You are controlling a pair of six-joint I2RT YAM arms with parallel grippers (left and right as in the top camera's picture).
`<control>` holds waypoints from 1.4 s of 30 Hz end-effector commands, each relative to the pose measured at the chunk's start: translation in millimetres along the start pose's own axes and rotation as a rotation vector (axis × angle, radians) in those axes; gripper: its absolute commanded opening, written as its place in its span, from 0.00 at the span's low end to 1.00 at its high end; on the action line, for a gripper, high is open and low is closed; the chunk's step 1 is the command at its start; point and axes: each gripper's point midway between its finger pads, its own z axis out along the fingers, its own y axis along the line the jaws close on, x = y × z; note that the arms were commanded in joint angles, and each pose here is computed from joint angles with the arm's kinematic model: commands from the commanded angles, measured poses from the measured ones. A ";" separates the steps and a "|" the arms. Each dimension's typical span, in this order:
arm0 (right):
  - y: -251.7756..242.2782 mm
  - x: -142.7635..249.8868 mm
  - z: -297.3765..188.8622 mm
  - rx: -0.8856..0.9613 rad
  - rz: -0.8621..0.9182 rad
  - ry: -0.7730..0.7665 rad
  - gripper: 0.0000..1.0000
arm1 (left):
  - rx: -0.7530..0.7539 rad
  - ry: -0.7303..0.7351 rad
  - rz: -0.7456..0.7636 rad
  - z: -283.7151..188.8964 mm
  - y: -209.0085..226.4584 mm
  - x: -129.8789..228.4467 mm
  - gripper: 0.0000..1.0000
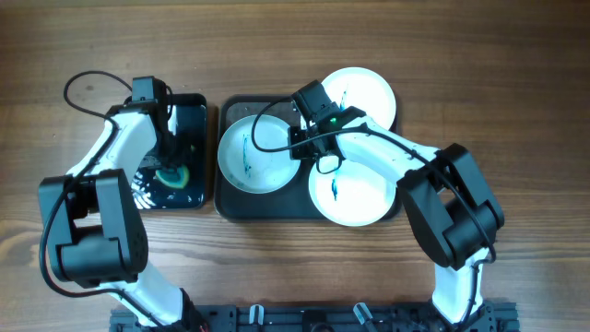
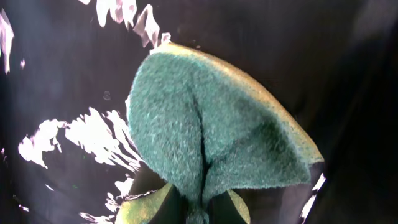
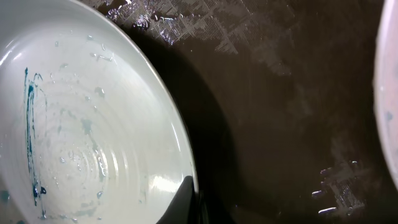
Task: Clean dirty plates on tray and stack at the side
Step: 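Lift the sponge with the left gripper and move it onto the plate, then scrub the plate surface with the sponge while the right gripper holds it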
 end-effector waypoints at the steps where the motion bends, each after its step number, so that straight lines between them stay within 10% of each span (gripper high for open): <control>1: -1.6 5.4 7.7 0.005 -0.021 0.025 0.04 | 0.052 -0.133 -0.081 -64.4 -4.9 -33.5 0.04; 14: 1.5 18.6 6.2 -0.037 0.025 0.094 0.04 | 0.335 -0.138 -0.108 -149.2 -116.3 -2.4 0.04; 42: -5.8 16.9 3.2 -0.067 0.060 0.115 0.05 | 0.289 0.180 -0.174 3.3 -168.7 33.7 0.04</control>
